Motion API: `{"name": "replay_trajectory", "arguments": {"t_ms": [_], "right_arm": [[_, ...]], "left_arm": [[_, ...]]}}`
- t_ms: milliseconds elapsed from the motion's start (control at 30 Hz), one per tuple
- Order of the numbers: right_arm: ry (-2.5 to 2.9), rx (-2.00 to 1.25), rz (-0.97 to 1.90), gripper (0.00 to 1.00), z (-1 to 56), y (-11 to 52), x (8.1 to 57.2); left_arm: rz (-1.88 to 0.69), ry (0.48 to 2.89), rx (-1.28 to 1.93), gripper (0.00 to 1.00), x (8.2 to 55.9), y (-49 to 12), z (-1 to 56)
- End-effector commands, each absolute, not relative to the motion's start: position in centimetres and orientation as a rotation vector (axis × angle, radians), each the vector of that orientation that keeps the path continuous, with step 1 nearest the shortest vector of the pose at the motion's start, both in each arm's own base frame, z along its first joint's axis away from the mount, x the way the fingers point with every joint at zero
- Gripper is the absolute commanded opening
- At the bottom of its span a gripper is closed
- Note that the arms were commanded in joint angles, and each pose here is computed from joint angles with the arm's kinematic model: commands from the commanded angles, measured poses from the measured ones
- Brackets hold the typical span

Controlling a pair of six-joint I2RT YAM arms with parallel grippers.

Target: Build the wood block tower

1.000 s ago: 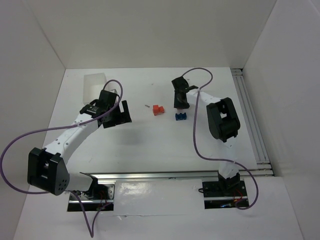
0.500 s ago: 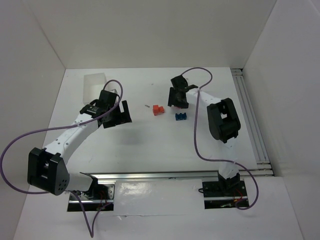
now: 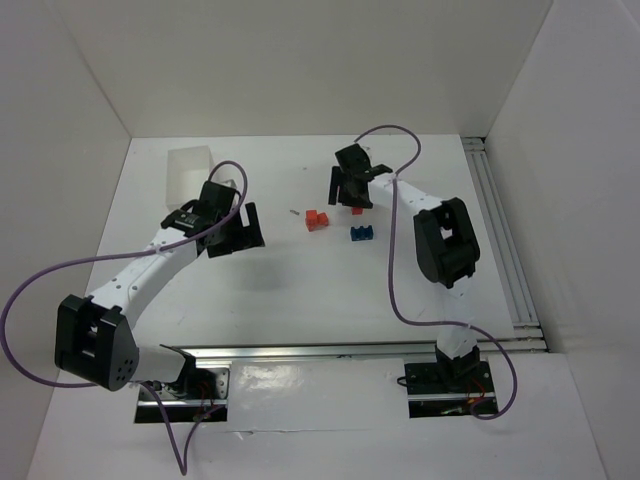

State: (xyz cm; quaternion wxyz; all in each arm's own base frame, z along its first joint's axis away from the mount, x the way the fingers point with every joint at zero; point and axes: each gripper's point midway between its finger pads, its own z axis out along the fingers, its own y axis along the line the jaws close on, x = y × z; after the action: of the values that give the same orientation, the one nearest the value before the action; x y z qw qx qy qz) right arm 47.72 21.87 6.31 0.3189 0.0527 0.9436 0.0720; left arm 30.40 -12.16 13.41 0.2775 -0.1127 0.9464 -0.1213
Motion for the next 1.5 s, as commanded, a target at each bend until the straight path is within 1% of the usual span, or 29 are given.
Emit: {"name": "replay_trajectory", "arguments": {"t_ms": [0, 67, 167, 233, 267, 367, 533, 633, 733, 767, 800, 900, 933, 967, 1067, 1200, 1400, 1467], "right_arm": [[2.363, 0.139, 0.057, 0.78, 11.3, 19.5, 48.4], [2.375, 0.120, -0.001, 0.84, 10.9, 18.8, 48.3], [2.402, 0.111, -0.038, 0.90, 9.5, 17.8, 48.9], [2.442, 0.078, -0.036, 0.95, 8.3, 18.0, 48.5], [2.447, 0.085, -0.025, 0.97, 8.1, 17.8, 48.8], [2.475, 0.054, 0.011, 0.97, 6.8, 18.6, 48.9], [2.466, 0.044, 0.013, 0.83, 6.2, 18.9, 49.7], [2.478, 0.040, -0.003, 0.78, 5.3, 18.5, 49.9], [2.481, 0.043, -0.021, 0.68, 5.1, 18.3, 50.1], [2.481, 0.043, -0.021, 0.64, 5.1, 18.3, 50.1], [2.481, 0.043, -0.021, 0.55, 5.1, 18.3, 50.1], [2.477, 0.047, -0.034, 0.39, 5.2, 18.1, 50.1], [2.477, 0.047, -0.034, 0.31, 5.2, 18.1, 50.1], [2.465, 0.050, -0.027, 0.29, 5.9, 18.2, 50.2], [2.430, 0.057, -0.007, 0.29, 8.1, 18.1, 50.0], [2.384, 0.004, 0.069, 0.29, 10.5, 20.4, 48.7], [2.378, -0.087, 0.122, 0.29, 11.5, 23.5, 46.8], [2.386, -0.101, 0.123, 0.30, 11.4, 23.9, 46.4]], "left_arm": [[-0.336, 2.535, -0.290, 0.99, 30.5, -12.4, 13.2], [-0.336, 2.535, -0.290, 0.99, 30.5, -12.4, 13.2], [-0.336, 2.535, -0.290, 0.99, 30.5, -12.4, 13.2], [-0.336, 2.535, -0.290, 0.99, 30.5, -12.4, 13.2], [-0.336, 2.535, -0.290, 0.99, 30.5, -12.4, 13.2], [-0.340, 2.537, -0.278, 0.99, 30.4, -12.7, 13.2], [-0.324, 2.543, -0.283, 0.99, 30.5, -12.6, 12.9], [-0.324, 2.543, -0.283, 0.99, 30.5, -12.6, 12.9], [-0.320, 2.552, -0.284, 0.99, 30.5, -12.6, 12.6], [-0.320, 2.552, -0.284, 0.99, 30.5, -12.6, 12.6], [-0.320, 2.552, -0.284, 0.99, 30.5, -12.6, 12.6], [-0.320, 2.552, -0.284, 0.99, 30.5, -12.6, 12.6], [-0.320, 2.552, -0.284, 0.99, 30.5, -12.6, 12.6], [-0.320, 2.552, -0.284, 0.99, 30.5, -12.6, 12.6], [-0.320, 2.552, -0.284, 0.99, 30.5, -12.6, 12.6], [-0.324, 2.551, -0.295, 0.99, 30.7, -12.7, 12.4], [-0.324, 2.551, -0.295, 0.99, 30.7, -12.7, 12.4], [-0.324, 2.551, -0.295, 0.99, 30.7, -12.7, 12.4]]}}
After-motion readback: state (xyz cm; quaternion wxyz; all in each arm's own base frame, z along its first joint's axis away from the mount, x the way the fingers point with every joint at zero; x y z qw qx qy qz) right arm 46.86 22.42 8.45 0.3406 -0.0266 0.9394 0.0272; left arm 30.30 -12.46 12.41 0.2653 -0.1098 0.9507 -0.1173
